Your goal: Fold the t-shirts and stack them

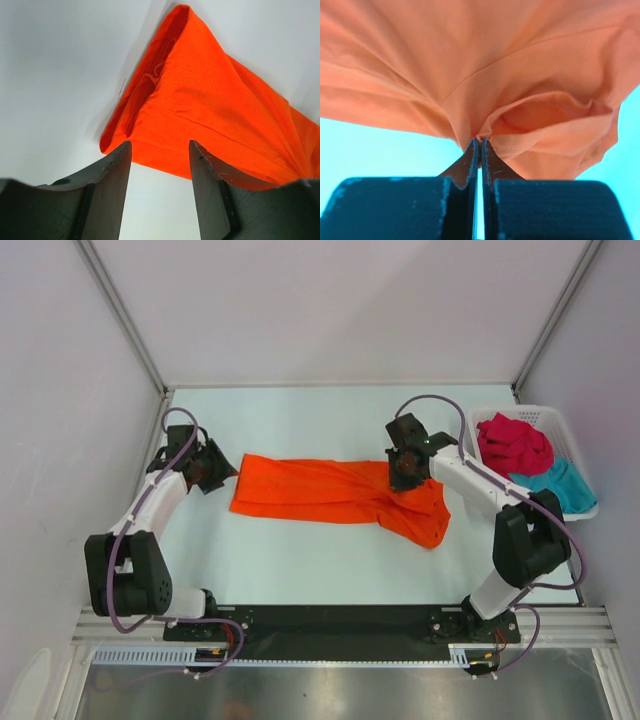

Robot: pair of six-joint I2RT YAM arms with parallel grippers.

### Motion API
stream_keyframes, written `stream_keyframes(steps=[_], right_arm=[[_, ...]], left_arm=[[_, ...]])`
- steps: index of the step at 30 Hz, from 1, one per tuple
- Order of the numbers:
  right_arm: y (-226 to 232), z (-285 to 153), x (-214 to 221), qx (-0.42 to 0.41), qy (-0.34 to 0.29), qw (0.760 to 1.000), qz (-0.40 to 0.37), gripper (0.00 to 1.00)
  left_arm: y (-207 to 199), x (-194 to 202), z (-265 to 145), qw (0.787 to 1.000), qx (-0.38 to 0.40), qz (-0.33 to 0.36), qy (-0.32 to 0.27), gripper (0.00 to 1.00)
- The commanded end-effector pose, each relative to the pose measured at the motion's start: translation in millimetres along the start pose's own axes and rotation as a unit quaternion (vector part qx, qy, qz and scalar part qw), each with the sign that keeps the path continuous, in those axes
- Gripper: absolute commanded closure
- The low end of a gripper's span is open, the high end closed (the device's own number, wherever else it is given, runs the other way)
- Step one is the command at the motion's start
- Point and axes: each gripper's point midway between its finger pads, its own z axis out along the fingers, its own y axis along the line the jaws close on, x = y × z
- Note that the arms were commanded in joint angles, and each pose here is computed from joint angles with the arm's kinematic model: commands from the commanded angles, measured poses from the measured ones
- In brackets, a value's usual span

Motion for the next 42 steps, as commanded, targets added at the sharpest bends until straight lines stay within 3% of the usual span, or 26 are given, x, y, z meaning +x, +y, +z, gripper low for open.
stream_keyframes(steps=[1,9,14,15,21,35,42], right_arm=[[0,-17,19,0.018,0.001,1.0,0.005,1.0],[21,-22,66,0.024,0.032,0.999,-0.023,0.98],[21,-11,85,0.035,0.053,0.998,-0.027,0.77],[22,-11,85,0.035,0.055,0.998,-0.027,0.67],[28,-7,77,0.037,0.052,0.997,-0.035,0.58],[5,-5,20,0.061,0.015,0.998,-0.024,0.57],[-26,17,2,0.072,0.024,0.997,0.003,0.57]], left_arm=[[-2,-8,-14,0.999,0.021,0.004,-0.026,0.45],[6,-6,-20,0.999,0.027,-0.002,-0.027,0.45],[6,-7,-22,0.999,0.03,-0.002,-0.028,0.45],[7,-6,-22,0.999,0.03,-0.002,-0.027,0.45],[11,-7,-23,0.999,0.028,-0.005,-0.026,0.45],[9,-15,-27,0.999,0.027,-0.005,-0.034,0.45],[8,-17,-24,0.999,0.027,-0.006,-0.031,0.45]])
